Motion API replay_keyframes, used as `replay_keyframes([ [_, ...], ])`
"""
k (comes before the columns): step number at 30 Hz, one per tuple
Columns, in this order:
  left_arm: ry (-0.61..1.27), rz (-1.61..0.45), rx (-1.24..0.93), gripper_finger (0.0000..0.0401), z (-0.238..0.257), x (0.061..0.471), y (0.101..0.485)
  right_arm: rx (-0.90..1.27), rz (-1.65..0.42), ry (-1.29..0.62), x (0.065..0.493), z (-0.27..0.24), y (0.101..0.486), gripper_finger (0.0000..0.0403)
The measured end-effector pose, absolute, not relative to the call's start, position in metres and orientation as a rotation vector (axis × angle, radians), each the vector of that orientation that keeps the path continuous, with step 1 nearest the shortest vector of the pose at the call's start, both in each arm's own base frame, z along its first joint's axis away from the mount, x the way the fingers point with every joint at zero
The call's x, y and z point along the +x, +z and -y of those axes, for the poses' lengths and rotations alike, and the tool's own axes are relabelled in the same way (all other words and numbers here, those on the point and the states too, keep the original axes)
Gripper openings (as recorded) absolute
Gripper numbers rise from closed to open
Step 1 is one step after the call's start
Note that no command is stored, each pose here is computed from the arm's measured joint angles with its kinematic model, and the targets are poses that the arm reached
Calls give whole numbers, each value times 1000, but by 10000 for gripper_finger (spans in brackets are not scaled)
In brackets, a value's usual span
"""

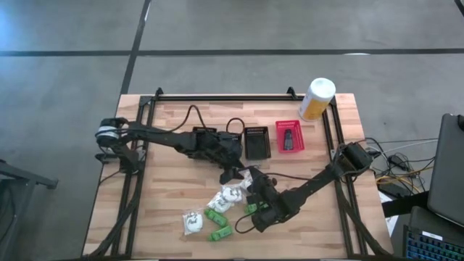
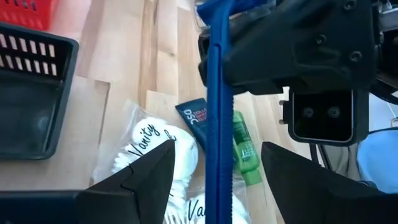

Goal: Pick & Place Travel size toiletries
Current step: Put the blue razor into the middle black bin

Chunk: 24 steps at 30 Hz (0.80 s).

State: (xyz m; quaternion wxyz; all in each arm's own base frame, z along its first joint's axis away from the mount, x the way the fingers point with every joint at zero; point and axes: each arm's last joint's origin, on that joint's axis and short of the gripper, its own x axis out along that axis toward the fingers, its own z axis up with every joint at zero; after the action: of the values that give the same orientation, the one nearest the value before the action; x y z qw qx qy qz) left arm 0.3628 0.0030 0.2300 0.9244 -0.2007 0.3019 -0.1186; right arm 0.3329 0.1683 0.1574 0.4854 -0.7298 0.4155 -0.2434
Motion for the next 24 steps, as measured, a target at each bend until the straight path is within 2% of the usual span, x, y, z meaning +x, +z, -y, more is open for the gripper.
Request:
replay_keyframes([
  [16, -246, -601, -400, 149, -4, 360, 236, -1770, -1007, -596, 333, -169, 158, 35],
  [24, -259, -594, -348, 64, -4, 360, 236, -1768, -1006, -597, 333, -169, 158, 51],
])
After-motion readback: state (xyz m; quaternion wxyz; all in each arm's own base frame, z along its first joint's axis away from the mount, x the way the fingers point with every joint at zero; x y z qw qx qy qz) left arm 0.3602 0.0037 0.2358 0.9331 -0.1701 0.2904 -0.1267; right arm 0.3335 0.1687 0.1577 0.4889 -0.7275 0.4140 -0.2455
